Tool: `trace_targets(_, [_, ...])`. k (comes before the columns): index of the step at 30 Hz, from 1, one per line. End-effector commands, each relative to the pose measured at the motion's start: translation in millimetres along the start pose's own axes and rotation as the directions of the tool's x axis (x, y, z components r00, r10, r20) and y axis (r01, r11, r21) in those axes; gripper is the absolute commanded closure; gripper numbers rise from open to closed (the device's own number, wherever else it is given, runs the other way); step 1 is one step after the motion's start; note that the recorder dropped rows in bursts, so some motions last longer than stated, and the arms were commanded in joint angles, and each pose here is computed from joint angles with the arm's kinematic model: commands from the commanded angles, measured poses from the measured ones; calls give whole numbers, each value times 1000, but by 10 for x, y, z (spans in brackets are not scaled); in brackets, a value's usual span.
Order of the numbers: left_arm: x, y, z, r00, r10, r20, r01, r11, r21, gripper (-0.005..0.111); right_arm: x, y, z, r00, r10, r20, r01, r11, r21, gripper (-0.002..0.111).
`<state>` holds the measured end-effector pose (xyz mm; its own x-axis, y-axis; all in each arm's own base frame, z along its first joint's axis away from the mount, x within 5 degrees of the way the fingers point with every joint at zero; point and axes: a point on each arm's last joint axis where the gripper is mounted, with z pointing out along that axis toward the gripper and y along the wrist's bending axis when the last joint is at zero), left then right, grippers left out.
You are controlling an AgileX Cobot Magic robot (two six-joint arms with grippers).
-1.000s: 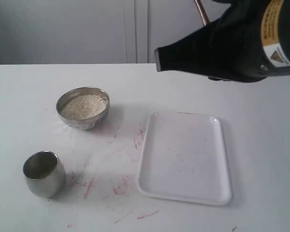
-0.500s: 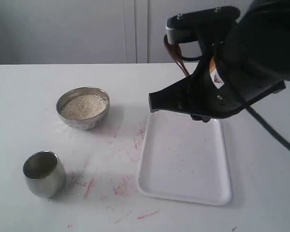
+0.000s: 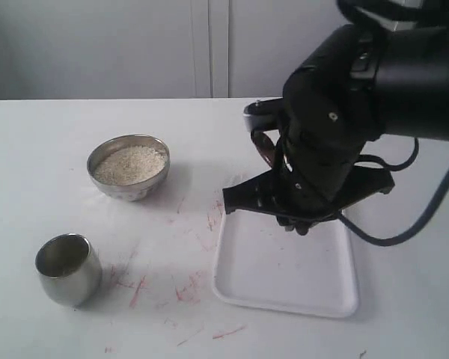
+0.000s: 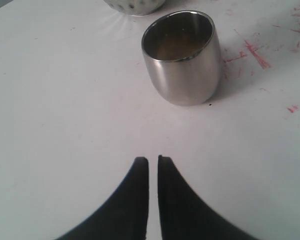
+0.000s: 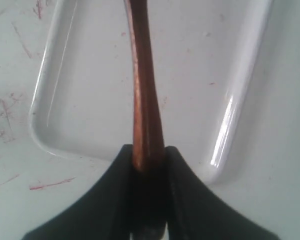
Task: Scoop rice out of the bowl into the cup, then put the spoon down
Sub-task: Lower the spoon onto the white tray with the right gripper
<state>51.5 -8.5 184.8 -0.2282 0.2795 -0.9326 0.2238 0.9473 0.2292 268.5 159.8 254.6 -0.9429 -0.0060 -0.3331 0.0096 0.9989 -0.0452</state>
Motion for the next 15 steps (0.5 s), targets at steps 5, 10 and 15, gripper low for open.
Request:
trace_targets(5, [56,-15,8,999,-5,-38,5,1000,11,92,35,109,365,989,-81,-124,83,996,11,108])
trace_targets(10, [56,-15,8,999,-5,-38,5,1000,11,92,75,135,554,972,-133,-195,143,989,39,108])
trace_targets(15, [56,-15,8,999,-5,-38,5,1000,11,92,94,119,673,957,-155,-246,173,983,55,108])
